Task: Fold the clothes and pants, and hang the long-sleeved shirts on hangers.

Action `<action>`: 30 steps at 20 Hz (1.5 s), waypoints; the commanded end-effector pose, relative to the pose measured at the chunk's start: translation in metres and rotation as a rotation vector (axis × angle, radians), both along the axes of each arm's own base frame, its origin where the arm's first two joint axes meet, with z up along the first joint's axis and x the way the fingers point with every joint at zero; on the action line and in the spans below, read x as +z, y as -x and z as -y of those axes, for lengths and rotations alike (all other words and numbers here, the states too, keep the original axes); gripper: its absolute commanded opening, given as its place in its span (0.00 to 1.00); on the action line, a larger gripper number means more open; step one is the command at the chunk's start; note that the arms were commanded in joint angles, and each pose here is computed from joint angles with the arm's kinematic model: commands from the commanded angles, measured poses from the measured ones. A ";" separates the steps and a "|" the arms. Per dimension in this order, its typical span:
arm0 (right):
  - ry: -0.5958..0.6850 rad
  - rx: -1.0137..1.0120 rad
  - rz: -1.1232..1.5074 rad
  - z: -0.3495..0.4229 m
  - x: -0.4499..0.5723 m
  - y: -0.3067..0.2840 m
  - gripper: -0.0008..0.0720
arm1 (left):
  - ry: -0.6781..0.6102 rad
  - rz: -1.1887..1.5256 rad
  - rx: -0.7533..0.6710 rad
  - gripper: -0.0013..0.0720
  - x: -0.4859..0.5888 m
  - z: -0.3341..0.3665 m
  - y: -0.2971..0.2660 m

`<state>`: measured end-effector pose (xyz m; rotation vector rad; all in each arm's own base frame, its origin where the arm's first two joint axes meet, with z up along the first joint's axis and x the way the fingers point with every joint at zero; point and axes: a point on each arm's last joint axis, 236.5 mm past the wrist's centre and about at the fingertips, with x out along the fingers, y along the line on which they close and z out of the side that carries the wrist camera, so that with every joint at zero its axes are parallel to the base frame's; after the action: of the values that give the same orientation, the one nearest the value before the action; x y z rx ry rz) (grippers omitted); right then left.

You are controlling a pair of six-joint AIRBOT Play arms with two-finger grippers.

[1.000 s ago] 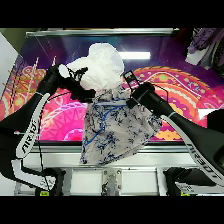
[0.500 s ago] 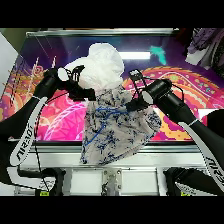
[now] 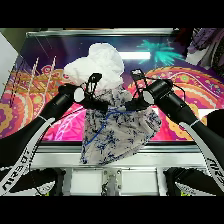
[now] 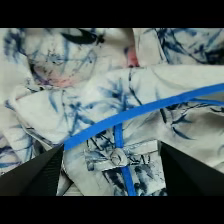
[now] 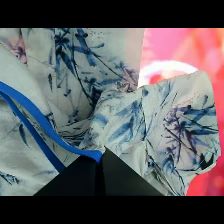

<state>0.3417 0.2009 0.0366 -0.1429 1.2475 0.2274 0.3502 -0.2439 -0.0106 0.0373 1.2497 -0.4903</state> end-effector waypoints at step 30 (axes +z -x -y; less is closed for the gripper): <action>-0.015 -0.016 -0.008 -0.002 0.000 0.002 0.03 | -0.026 0.219 0.216 0.87 -0.044 -0.032 -0.065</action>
<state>0.3402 0.2028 0.0363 -0.1213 1.2544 0.2232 0.4089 -0.2087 -0.0569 -0.0013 1.0587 -0.2739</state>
